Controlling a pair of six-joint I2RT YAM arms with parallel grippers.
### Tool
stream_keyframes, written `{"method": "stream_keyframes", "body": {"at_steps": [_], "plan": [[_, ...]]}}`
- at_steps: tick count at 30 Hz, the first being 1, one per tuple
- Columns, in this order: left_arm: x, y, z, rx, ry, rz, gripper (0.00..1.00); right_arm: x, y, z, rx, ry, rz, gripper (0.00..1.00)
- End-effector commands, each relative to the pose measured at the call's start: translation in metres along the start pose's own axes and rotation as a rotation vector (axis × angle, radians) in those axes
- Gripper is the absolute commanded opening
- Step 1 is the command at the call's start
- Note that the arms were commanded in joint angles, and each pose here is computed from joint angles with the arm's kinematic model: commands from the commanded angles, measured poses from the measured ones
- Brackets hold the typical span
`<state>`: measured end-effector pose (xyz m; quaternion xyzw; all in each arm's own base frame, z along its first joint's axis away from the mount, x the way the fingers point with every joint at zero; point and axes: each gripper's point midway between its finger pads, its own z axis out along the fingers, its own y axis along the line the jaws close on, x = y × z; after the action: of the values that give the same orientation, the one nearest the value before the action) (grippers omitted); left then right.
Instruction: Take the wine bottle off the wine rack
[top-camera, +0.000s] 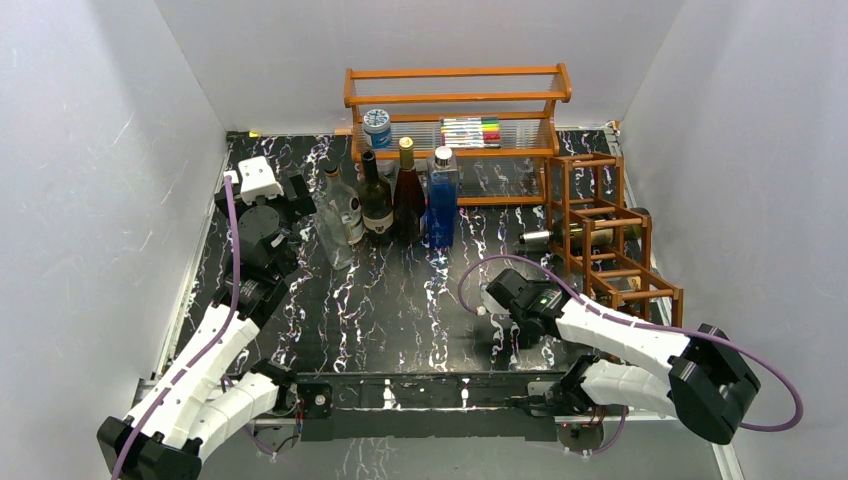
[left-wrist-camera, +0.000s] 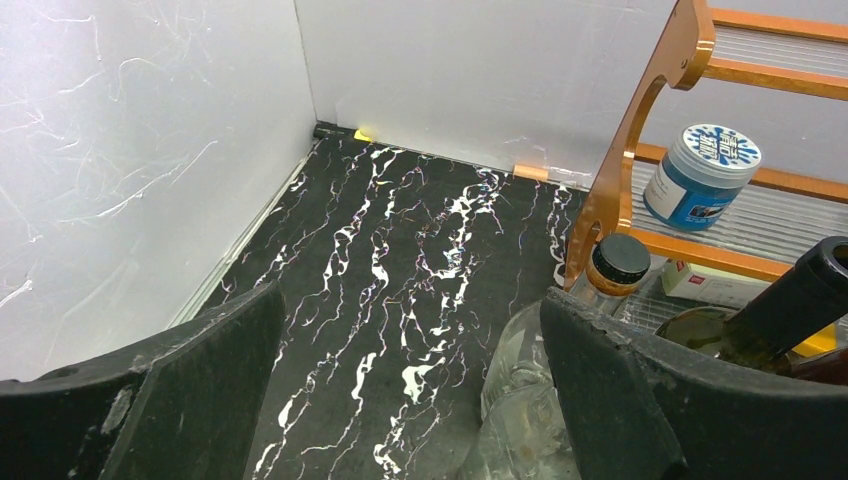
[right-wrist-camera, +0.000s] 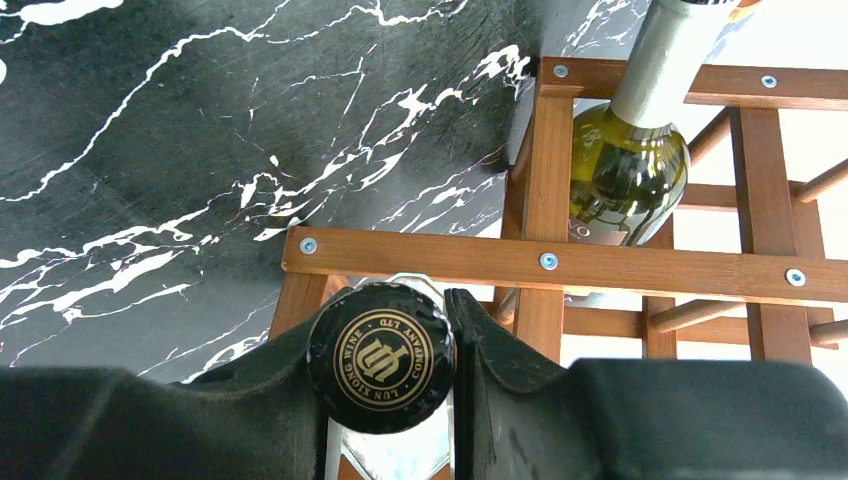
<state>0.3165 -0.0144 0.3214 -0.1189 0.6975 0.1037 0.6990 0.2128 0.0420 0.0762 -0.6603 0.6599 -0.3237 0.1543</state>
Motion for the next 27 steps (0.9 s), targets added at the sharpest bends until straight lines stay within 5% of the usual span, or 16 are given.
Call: {"method": "stream_keyframes", "body": {"at_steps": [1, 8, 27], "plan": [[-0.018, -0.002, -0.001, 0.007, -0.043, -0.049, 0.98, -0.005, 0.008, -0.003, -0.047, -0.044, 0.012, 0.08], [-0.017, -0.004, 0.0, 0.014, -0.035, -0.045, 0.98, -0.019, 0.017, -0.006, -0.078, -0.087, -0.042, 0.0], [-0.017, -0.004, 0.0, 0.014, -0.035, -0.042, 0.98, -0.095, 0.005, -0.021, -0.142, -0.281, 0.022, 0.0]]}}
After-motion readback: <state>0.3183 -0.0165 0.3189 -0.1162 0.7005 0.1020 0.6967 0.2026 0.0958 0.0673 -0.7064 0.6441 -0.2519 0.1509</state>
